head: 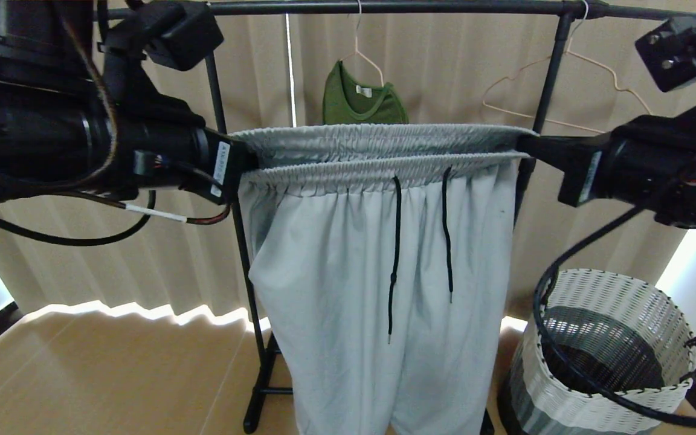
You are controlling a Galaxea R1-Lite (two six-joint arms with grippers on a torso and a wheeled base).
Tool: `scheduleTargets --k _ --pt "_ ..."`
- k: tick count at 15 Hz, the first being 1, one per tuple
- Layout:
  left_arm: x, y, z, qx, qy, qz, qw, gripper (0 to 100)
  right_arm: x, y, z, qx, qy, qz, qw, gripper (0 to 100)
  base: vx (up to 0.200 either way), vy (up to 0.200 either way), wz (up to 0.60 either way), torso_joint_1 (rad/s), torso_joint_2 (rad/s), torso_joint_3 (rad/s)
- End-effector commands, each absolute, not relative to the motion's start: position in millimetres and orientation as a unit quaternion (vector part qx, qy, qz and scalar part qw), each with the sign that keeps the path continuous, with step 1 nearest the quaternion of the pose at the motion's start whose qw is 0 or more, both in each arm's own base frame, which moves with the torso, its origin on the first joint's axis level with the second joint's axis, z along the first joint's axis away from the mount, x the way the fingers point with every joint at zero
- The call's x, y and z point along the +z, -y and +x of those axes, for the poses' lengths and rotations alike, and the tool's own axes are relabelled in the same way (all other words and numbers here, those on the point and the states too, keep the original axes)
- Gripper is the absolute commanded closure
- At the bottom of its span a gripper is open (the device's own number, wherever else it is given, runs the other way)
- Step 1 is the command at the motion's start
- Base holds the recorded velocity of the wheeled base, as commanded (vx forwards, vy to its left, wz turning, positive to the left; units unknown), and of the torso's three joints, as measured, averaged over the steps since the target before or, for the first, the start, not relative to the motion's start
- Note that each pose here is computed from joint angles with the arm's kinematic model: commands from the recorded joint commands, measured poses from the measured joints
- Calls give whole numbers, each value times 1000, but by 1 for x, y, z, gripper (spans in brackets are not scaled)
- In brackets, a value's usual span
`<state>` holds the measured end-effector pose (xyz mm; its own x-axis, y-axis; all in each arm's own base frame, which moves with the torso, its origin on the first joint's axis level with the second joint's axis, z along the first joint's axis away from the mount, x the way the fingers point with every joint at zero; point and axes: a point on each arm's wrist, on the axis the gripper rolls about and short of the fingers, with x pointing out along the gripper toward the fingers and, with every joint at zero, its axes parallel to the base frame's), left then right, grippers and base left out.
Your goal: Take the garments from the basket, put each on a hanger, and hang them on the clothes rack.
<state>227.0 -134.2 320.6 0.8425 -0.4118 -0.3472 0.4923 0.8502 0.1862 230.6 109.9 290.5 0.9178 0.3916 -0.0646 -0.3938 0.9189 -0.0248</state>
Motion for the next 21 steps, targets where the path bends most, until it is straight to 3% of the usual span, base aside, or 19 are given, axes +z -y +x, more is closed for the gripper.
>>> scheduleTargets --k 1,5,8,11,13,15,17,21 --pt "334 115 183 -300 -132 122 937 100 279 -129 284 192 -27 -18 981 100 0 0 0 0 0 0" --pt "328 110 147 -408 -122 110 898 100 276 -138 304 192 -2 -12 981 100 0 0 0 0 0 0" --pt "322 114 145 -416 -125 114 894 100 276 -136 301 188 -4 -14 982 100 0 0 0 0 0 0" --pt "326 122 174 -343 -96 119 927 100 297 -119 273 173 -9 -16 985 100 0 0 0 0 0 0" --pt "323 132 195 -279 -90 148 945 100 305 -111 257 169 -17 -17 985 100 0 0 0 0 0 0" --pt "307 146 219 -205 -99 171 959 100 284 -101 234 166 -53 -25 984 100 0 0 0 0 0 0" --pt "301 151 226 -198 -103 175 959 100 262 -98 227 166 -78 -32 983 100 0 0 0 0 0 0" --pt "309 151 209 -216 -86 170 958 100 269 -99 229 165 -51 -26 985 100 0 0 0 0 0 0"
